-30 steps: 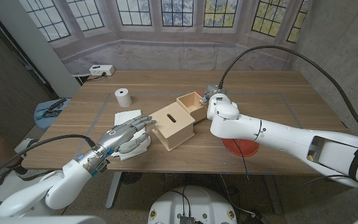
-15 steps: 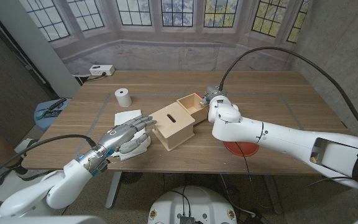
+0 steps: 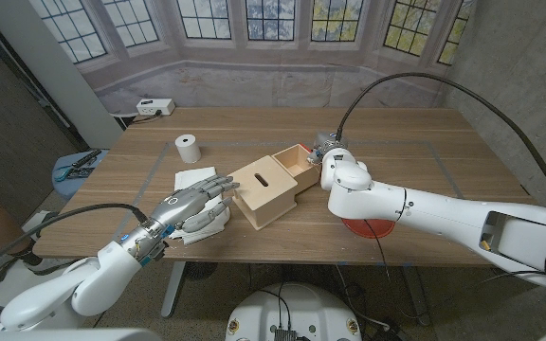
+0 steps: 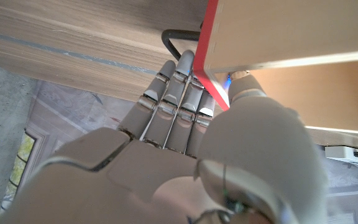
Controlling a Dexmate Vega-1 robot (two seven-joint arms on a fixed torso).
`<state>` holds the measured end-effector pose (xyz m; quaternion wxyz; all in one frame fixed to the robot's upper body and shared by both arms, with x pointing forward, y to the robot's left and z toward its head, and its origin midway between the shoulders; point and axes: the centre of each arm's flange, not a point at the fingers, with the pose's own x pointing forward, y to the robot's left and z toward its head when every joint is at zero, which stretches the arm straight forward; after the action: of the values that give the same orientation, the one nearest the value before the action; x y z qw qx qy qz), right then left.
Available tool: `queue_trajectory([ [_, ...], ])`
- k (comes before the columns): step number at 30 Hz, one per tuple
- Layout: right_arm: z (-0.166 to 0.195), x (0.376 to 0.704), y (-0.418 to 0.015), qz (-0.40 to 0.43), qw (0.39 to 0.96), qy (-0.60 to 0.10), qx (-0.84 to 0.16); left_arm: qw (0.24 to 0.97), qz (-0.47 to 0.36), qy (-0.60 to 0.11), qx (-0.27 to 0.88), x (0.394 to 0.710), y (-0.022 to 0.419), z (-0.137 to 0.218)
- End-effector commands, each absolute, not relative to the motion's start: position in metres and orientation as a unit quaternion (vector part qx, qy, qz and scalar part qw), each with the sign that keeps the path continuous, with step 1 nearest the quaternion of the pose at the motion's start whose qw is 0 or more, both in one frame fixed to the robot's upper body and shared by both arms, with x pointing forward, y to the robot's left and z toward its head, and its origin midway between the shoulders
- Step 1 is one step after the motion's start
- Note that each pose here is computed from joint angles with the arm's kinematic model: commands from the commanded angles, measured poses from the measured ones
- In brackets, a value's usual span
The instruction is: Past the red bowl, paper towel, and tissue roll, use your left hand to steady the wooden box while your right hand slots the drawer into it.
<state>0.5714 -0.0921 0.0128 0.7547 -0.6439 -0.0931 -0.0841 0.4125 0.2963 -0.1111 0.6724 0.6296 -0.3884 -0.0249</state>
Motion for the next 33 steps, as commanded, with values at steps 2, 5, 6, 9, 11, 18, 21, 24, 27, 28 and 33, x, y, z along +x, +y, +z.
queue_trajectory([
  [2,0.007,0.567,-0.095,-0.090,0.750,-0.099,-0.648,0.671,-0.025,-0.392,0.629,0.413,0.295,-0.109],
  [5,0.006,0.565,-0.095,-0.093,0.748,-0.101,-0.649,0.671,-0.025,-0.394,0.628,0.413,0.294,-0.109],
  [6,0.006,0.565,-0.095,-0.093,0.748,-0.101,-0.649,0.671,-0.025,-0.394,0.628,0.413,0.294,-0.109],
  [9,0.004,0.563,-0.094,-0.094,0.748,-0.102,-0.649,0.670,-0.026,-0.396,0.627,0.413,0.293,-0.110],
  [11,0.004,0.562,-0.093,-0.094,0.748,-0.102,-0.649,0.670,-0.026,-0.396,0.627,0.413,0.293,-0.110],
  [18,0.002,0.559,-0.089,-0.095,0.749,-0.102,-0.648,0.670,-0.025,-0.400,0.625,0.414,0.293,-0.111],
  [21,0.001,0.559,-0.088,-0.094,0.750,-0.101,-0.647,0.670,-0.025,-0.401,0.624,0.414,0.293,-0.111],
  [24,0.001,0.559,-0.086,-0.095,0.751,-0.099,-0.645,0.670,-0.025,-0.402,0.623,0.415,0.294,-0.111],
  [27,0.000,0.559,-0.083,-0.095,0.752,-0.099,-0.645,0.670,-0.026,-0.403,0.623,0.416,0.295,-0.111],
  [28,0.001,0.559,-0.081,-0.094,0.752,-0.098,-0.645,0.670,-0.025,-0.404,0.622,0.417,0.295,-0.111],
  [33,0.000,0.560,-0.078,-0.092,0.753,-0.097,-0.644,0.670,-0.025,-0.405,0.622,0.418,0.296,-0.112],
])
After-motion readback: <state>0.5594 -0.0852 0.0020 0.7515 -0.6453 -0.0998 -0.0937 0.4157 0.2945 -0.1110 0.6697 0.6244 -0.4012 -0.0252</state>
